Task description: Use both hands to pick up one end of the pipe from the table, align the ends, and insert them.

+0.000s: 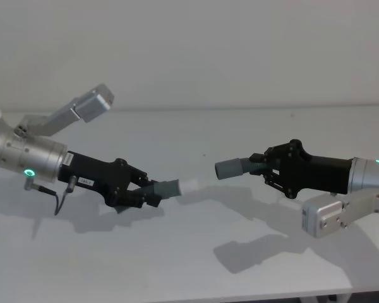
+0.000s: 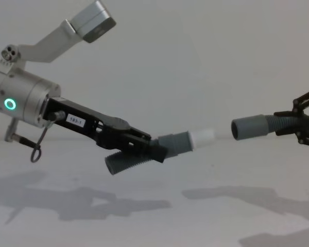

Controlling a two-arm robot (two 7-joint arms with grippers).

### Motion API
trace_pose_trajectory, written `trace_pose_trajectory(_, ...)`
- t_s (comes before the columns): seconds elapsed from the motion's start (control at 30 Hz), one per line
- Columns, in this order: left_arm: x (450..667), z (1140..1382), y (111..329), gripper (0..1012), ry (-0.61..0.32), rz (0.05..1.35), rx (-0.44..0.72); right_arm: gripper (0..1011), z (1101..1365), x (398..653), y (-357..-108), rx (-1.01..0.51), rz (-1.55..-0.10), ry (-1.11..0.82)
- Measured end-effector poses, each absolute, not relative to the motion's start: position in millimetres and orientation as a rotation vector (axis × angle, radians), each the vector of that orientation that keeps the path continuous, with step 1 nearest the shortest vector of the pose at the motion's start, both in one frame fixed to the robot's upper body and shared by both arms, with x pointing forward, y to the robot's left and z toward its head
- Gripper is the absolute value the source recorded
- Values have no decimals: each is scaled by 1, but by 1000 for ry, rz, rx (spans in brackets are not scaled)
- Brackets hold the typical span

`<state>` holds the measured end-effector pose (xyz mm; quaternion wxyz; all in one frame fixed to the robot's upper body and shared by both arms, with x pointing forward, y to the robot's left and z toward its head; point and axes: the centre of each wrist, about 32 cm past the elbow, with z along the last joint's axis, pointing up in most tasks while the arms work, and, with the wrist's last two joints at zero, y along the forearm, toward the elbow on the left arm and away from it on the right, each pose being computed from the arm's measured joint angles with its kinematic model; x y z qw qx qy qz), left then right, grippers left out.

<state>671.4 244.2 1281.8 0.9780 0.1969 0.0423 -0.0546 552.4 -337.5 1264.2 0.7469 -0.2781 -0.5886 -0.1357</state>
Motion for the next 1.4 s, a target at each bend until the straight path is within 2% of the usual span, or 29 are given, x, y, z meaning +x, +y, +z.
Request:
trace_pose_trajectory(0.63, 691, 1278, 225, 322, 108, -126, 393, 170, 1264, 552, -337, -609, -297, -1288)
trace_pose_trajectory(1.0, 704, 1278, 219, 322, 119, -123, 385, 170, 1264, 552, -337, -609, -297, -1288)
trace_pose_trajectory(1.4, 709, 1279, 216, 322, 128, -119, 379, 170, 1264, 552, -337, -609, -297, -1288)
